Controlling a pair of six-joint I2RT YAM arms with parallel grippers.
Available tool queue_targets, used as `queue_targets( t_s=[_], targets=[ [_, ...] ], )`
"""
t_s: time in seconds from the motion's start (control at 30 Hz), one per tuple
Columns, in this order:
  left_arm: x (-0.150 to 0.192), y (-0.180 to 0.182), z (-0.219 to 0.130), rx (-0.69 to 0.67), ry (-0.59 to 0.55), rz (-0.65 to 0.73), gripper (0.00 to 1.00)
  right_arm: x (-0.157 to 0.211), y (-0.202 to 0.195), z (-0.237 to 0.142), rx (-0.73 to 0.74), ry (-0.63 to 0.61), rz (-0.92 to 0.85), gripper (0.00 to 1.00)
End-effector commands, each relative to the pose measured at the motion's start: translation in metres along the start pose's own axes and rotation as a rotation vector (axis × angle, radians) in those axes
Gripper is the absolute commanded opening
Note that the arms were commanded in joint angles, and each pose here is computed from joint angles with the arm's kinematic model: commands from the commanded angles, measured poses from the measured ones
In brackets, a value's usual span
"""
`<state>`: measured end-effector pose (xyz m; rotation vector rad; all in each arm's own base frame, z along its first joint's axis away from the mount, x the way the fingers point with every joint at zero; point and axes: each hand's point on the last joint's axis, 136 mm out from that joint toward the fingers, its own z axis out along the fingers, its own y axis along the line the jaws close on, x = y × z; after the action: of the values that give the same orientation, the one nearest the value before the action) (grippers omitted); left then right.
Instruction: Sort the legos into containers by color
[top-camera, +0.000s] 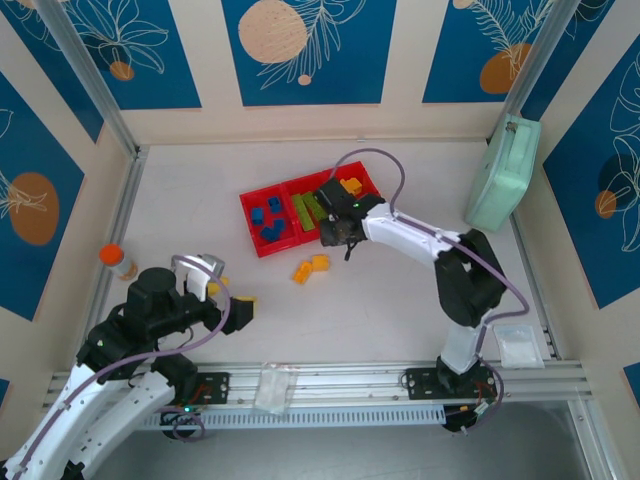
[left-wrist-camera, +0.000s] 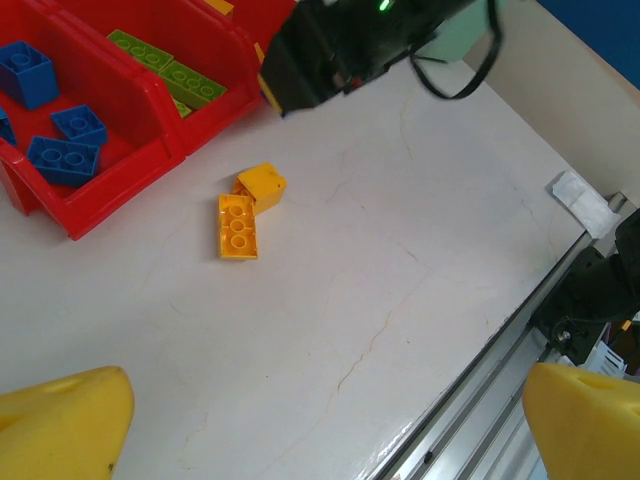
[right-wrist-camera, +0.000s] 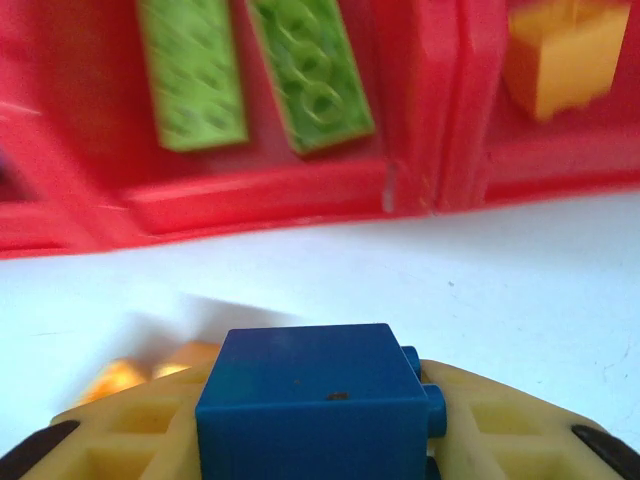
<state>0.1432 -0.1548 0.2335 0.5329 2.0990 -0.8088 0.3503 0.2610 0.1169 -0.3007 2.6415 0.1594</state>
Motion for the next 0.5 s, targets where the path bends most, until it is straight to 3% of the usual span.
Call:
queue_targets(
  t_s=[0.0, 0.2, 0.47],
  targets=[
    [-0.001, -0.001, -0.002, -0.002, -0.008, 0.018, 0.99, -0.041, 0.038, -0.041, -0.121, -0.166, -0.059, 0.29],
    [-0.002, 0.001, -0.005, -0.012, -0.020, 0.019, 0.99, -0.077, 0.083, -0.041, -0.266, -0.231, -0.091, 0.28],
    [-0.003, 0.003, -0.008, -0.027, -0.033, 0.018, 0.99, -0.093, 0.139, 0.015, -0.438, -0.183, -0.151, 0.28]
  ],
)
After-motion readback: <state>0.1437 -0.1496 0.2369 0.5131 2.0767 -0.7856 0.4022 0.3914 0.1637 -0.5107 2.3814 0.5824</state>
